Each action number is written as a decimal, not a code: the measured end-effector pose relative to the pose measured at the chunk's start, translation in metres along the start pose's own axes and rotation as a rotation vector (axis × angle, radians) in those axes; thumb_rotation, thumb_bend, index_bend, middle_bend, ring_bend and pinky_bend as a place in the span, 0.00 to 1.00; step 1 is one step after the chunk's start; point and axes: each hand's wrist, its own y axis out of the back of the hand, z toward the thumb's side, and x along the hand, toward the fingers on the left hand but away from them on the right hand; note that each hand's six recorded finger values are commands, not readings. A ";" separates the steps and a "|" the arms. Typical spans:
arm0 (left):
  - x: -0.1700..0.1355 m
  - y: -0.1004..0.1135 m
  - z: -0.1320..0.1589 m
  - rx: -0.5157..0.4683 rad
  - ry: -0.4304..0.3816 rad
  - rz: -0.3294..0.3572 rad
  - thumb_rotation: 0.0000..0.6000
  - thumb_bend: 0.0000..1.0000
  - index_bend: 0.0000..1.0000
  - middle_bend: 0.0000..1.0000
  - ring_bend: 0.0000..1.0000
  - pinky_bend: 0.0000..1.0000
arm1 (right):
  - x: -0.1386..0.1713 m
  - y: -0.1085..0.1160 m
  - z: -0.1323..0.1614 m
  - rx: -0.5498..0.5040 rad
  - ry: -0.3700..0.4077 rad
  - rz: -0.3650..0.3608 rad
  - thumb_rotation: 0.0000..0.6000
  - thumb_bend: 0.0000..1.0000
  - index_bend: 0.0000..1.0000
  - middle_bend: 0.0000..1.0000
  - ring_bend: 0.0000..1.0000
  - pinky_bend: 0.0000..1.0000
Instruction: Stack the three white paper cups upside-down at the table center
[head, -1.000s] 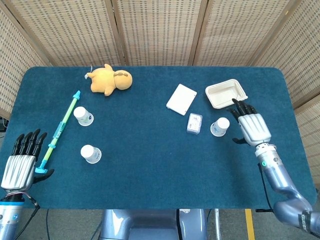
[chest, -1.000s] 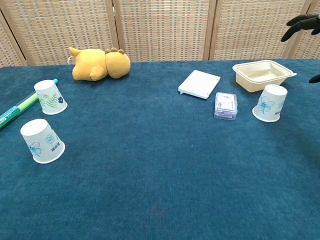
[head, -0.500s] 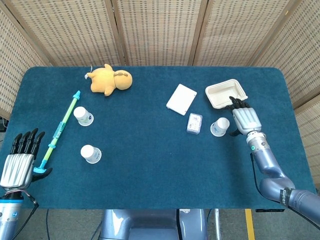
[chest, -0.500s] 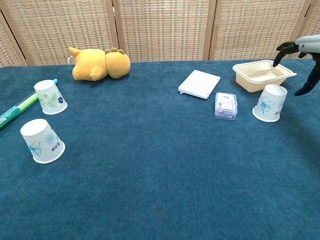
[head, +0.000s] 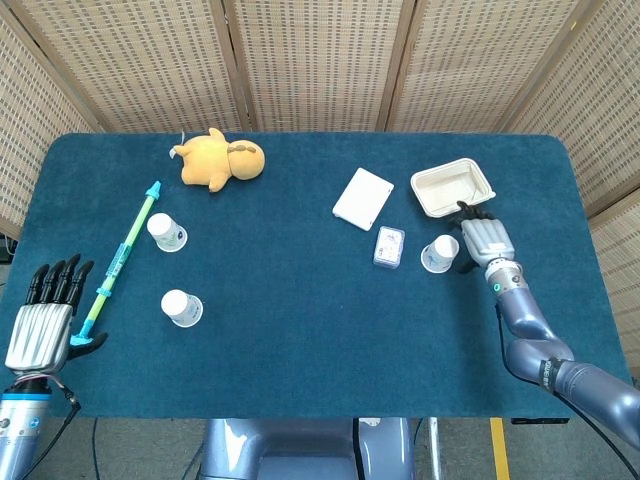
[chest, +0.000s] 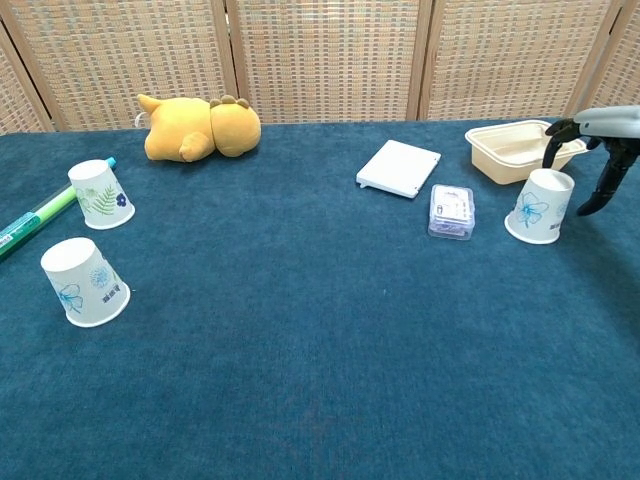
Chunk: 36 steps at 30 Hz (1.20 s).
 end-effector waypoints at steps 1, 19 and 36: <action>0.000 0.000 0.000 0.000 0.000 -0.001 1.00 0.00 0.00 0.00 0.00 0.00 | 0.000 -0.001 0.001 0.000 0.002 0.001 1.00 0.25 0.36 0.04 0.00 0.19; 0.002 -0.006 -0.001 0.002 0.001 -0.023 1.00 0.00 0.00 0.00 0.00 0.00 | -0.004 -0.002 0.011 0.040 0.013 -0.025 1.00 0.32 0.52 0.07 0.00 0.21; -0.005 0.002 0.007 -0.006 -0.033 -0.005 1.00 0.00 0.00 0.00 0.00 0.00 | 0.047 0.021 0.072 0.054 0.189 -0.122 1.00 0.31 0.52 0.06 0.00 0.21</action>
